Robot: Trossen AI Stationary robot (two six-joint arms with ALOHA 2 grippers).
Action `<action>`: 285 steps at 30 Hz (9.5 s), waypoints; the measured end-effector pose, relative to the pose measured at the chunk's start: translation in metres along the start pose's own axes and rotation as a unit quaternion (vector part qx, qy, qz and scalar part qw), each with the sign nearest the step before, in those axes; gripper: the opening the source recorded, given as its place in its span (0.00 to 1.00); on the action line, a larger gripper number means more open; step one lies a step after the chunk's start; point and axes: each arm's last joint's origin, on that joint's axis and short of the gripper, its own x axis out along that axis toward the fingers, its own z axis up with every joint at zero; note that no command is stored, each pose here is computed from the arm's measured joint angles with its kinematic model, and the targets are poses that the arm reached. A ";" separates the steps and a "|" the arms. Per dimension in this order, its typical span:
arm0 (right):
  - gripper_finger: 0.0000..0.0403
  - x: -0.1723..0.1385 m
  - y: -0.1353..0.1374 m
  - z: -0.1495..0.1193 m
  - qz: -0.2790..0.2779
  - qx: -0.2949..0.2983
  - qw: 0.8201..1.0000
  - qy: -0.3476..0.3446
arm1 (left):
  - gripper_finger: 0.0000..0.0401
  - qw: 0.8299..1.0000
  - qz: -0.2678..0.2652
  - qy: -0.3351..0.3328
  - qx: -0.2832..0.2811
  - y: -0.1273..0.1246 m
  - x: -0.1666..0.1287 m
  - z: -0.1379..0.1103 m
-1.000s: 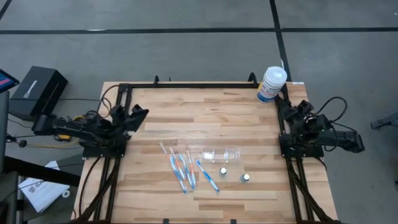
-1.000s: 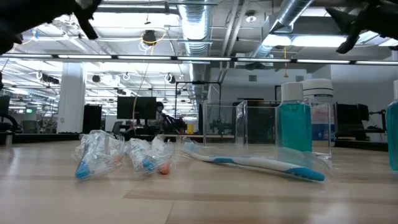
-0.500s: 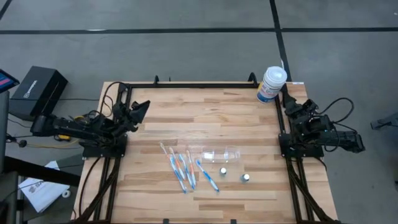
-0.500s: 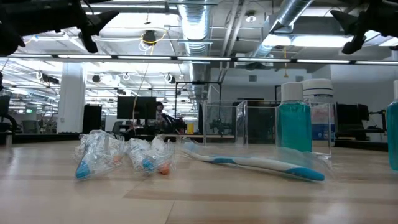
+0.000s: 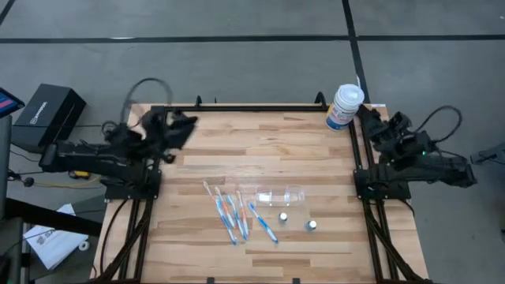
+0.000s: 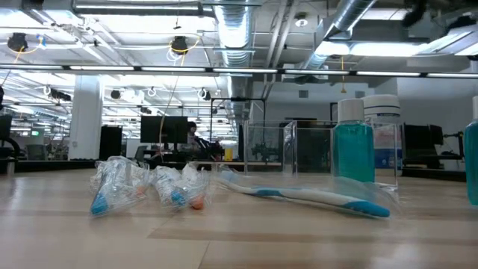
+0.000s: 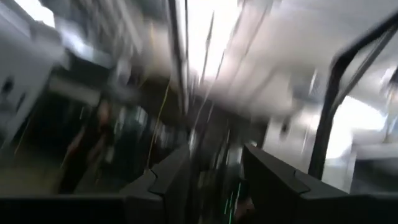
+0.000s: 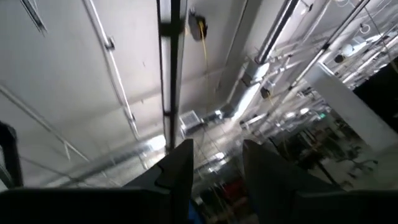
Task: Pick & Place toothbrushing station
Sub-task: Put the left blue mouthwash into the transparent organizer, then put the right blue mouthwash into the transparent organizer
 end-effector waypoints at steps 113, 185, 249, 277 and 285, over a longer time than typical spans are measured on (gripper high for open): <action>0.32 0.031 0.054 0.119 -0.051 -0.109 0.899 0.422 | 0.40 0.709 -0.032 0.704 0.002 -0.033 0.162 -0.310; 0.32 0.032 0.055 0.119 -0.036 -0.112 0.898 0.424 | 0.35 0.695 -0.038 0.717 0.045 -0.030 0.153 -0.330; 0.32 0.015 0.140 -0.049 -0.152 -0.078 0.626 0.761 | 0.42 0.859 0.012 0.504 0.094 0.036 0.217 -0.104; 0.41 -0.020 0.165 -0.188 -0.296 -0.088 0.533 0.788 | 0.42 0.822 -0.017 0.561 0.100 0.048 0.199 -0.079; 0.50 -0.035 0.167 -0.188 -0.280 -0.109 0.532 0.792 | 0.42 0.822 -0.011 0.566 0.062 0.032 0.198 -0.086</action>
